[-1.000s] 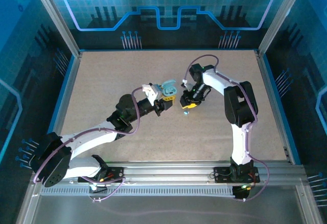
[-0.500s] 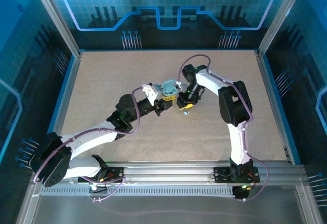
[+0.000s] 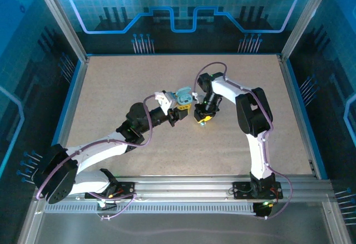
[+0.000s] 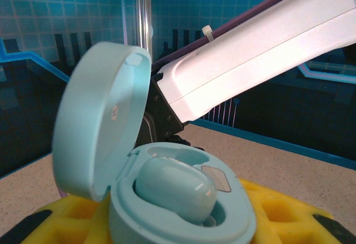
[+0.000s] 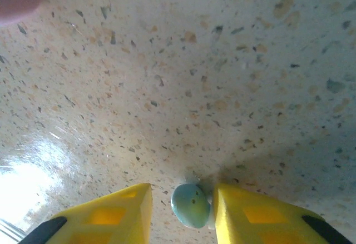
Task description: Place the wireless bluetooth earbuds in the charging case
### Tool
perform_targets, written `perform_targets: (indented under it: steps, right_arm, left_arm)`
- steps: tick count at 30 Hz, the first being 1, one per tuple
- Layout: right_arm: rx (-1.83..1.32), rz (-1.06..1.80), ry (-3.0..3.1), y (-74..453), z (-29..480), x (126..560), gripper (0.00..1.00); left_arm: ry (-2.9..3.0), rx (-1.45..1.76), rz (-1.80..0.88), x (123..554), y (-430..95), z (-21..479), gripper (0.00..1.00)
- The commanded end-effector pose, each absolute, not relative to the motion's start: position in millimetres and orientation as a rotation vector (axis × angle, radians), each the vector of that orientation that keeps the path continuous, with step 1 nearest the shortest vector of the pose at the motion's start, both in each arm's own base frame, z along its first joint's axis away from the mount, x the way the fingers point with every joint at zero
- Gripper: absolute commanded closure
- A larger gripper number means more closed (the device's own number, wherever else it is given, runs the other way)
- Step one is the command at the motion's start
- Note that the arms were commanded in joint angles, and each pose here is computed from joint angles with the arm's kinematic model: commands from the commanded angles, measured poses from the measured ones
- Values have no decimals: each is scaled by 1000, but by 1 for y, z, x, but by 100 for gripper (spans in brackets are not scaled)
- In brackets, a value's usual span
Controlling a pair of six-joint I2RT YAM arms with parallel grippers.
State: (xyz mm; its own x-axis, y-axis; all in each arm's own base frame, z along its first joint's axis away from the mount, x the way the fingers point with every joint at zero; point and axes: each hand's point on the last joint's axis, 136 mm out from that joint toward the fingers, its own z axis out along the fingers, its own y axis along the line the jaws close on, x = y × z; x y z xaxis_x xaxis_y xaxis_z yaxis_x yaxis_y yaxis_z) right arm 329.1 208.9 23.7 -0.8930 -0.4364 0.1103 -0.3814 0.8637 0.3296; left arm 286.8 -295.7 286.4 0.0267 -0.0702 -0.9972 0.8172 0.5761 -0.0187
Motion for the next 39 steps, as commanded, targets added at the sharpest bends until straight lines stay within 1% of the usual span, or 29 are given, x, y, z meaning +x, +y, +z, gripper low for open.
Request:
perform_targets:
  steps: [1,5,12,21,33,36,39]
  right_arm:
    - [661,-400,-2817,207,25,314,65]
    - [668,-351,-2809,206,20,312,67]
    - [686,-243,-2791,201,13,307,67]
    - [711,-171,-2773,196,10,302,67]
    - [713,-110,-2788,191,10,302,74]
    - [699,-116,-2818,192,16,305,76]
    - [669,-181,-2867,197,30,310,77]
  left_arm:
    - [1334,697,-808,285,-301,306,70]
    - [1334,696,-812,284,-301,306,70]
    - [1334,693,-810,284,-300,307,70]
    - [1337,695,-812,285,-301,306,70]
    - [1341,693,-809,285,-300,305,70]
    - [1338,692,-808,285,-300,306,70]
    - [1338,691,-804,285,-300,306,70]
